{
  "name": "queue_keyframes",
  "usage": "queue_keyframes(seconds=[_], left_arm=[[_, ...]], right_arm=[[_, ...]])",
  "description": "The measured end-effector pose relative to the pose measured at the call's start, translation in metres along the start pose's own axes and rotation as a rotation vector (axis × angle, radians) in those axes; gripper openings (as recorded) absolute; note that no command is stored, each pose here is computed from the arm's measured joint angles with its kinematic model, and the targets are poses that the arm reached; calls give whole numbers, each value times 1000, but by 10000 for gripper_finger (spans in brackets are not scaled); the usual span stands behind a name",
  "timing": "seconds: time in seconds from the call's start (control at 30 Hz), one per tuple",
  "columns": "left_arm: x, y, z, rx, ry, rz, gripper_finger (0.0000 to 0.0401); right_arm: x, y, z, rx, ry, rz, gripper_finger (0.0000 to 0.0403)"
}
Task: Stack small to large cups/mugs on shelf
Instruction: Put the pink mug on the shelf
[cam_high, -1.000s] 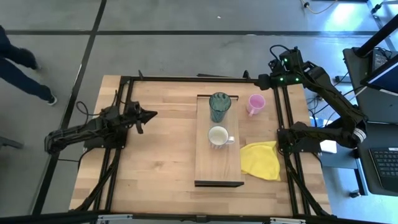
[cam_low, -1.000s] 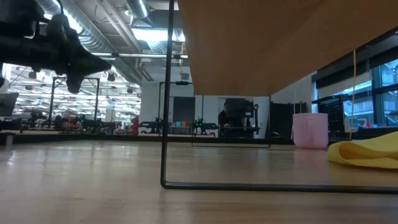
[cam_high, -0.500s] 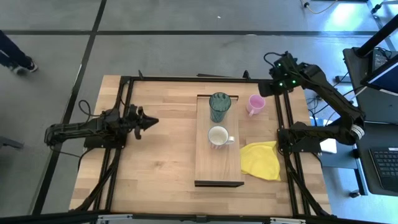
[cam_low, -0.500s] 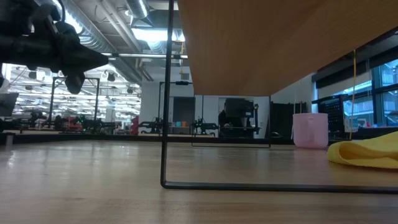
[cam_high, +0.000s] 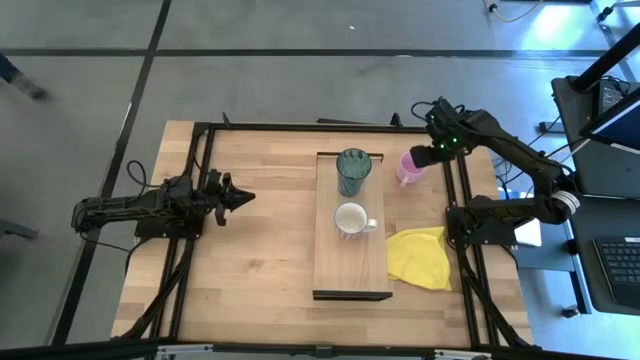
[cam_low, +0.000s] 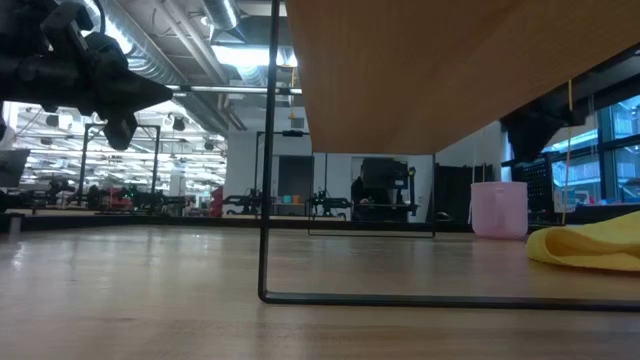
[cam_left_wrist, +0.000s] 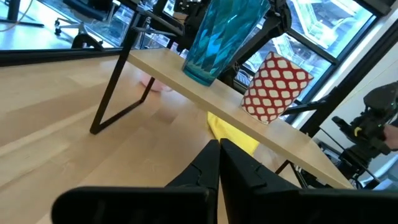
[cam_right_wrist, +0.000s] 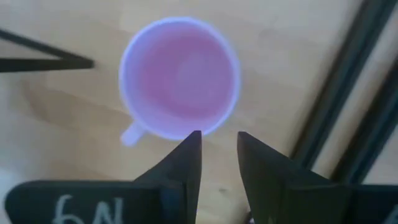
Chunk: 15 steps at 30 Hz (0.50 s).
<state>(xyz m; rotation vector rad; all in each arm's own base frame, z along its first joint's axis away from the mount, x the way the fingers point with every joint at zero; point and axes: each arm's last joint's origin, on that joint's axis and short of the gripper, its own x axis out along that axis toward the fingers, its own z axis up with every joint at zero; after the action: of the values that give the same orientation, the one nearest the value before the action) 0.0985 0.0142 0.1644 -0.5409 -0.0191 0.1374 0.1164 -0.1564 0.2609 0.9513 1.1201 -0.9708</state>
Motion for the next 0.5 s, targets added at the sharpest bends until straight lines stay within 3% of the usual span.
queue_keyframes(seconds=[0.23, 0.5], left_arm=[[0, 0, 0, 0, 0, 0, 21], [0, 0, 0, 1, 1, -1, 22]], right_arm=[[4, -4, 10, 18, -94, 19, 137], [33, -15, 1, 70, -51, -2, 190]])
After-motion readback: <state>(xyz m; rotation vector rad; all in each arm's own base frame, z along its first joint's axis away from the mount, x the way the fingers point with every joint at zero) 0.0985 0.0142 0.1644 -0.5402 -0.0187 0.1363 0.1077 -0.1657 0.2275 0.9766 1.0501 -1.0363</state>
